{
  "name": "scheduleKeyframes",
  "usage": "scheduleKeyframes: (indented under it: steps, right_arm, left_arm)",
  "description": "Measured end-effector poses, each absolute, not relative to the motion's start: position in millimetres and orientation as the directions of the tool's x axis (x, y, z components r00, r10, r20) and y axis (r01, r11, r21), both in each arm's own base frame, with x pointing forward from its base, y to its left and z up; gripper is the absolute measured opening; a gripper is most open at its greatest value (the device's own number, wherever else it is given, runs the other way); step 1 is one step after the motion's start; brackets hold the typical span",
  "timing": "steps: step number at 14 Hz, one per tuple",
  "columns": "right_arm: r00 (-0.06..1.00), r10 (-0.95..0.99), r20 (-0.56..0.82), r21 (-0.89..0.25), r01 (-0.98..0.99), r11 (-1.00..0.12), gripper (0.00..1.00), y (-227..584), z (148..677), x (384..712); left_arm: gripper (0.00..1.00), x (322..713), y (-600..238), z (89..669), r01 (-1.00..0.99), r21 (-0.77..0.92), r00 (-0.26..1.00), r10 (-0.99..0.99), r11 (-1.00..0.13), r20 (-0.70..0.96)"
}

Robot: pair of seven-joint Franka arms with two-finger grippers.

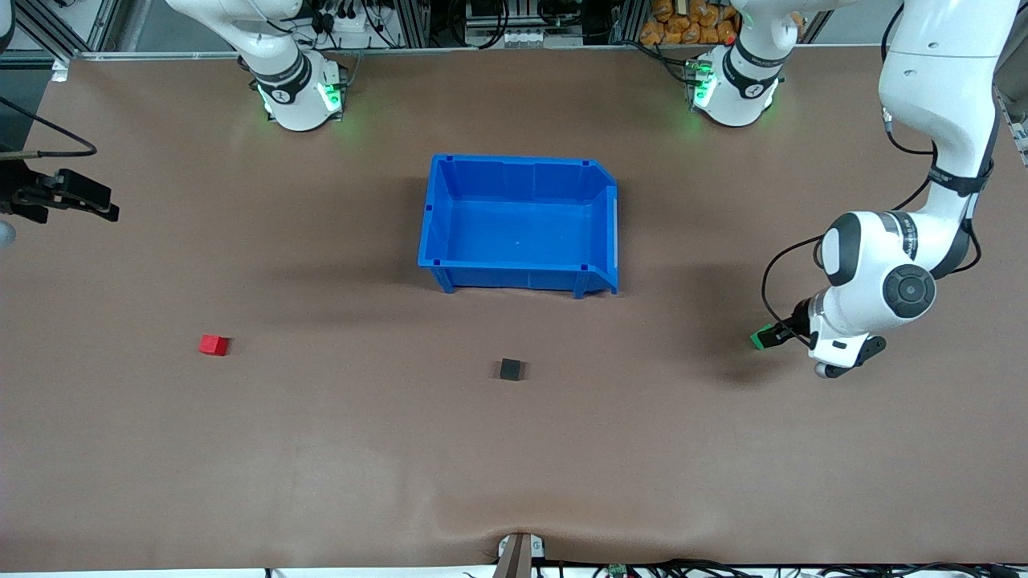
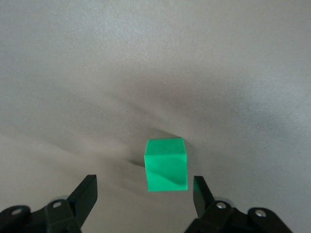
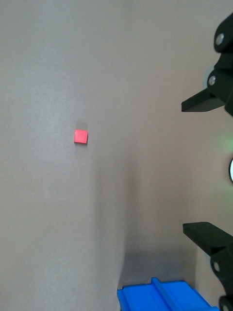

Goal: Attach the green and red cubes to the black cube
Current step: 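Close the left gripper on the green cube and lift it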

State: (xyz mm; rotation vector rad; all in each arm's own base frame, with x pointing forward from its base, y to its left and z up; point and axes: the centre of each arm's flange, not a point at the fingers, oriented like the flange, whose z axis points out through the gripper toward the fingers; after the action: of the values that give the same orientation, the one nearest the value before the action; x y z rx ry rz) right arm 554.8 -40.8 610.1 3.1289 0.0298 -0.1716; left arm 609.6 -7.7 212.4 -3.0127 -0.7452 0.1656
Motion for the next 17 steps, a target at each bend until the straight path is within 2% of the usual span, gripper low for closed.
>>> scheduleKeyframes:
  steps: [9,10,17]
  right_arm:
    - [0.991,0.019,-0.131,0.004,0.019,-1.0,1.0,-42,592,565]
    - [0.991,0.017,-0.133,0.004,0.018,-1.0,1.0,-42,590,566]
    - [0.989,0.004,-0.146,0.003,0.005,-1.0,1.0,-50,578,571]
  left_arm:
    - [0.84,621,2,199,0.48,-0.043,0.874,0.482,-0.876,-0.07]
    - [0.8,621,2,195,0.48,-0.04,0.874,0.482,-0.876,-0.067]
    - [0.73,620,1,183,0.478,-0.042,0.874,0.48,-0.877,-0.076]
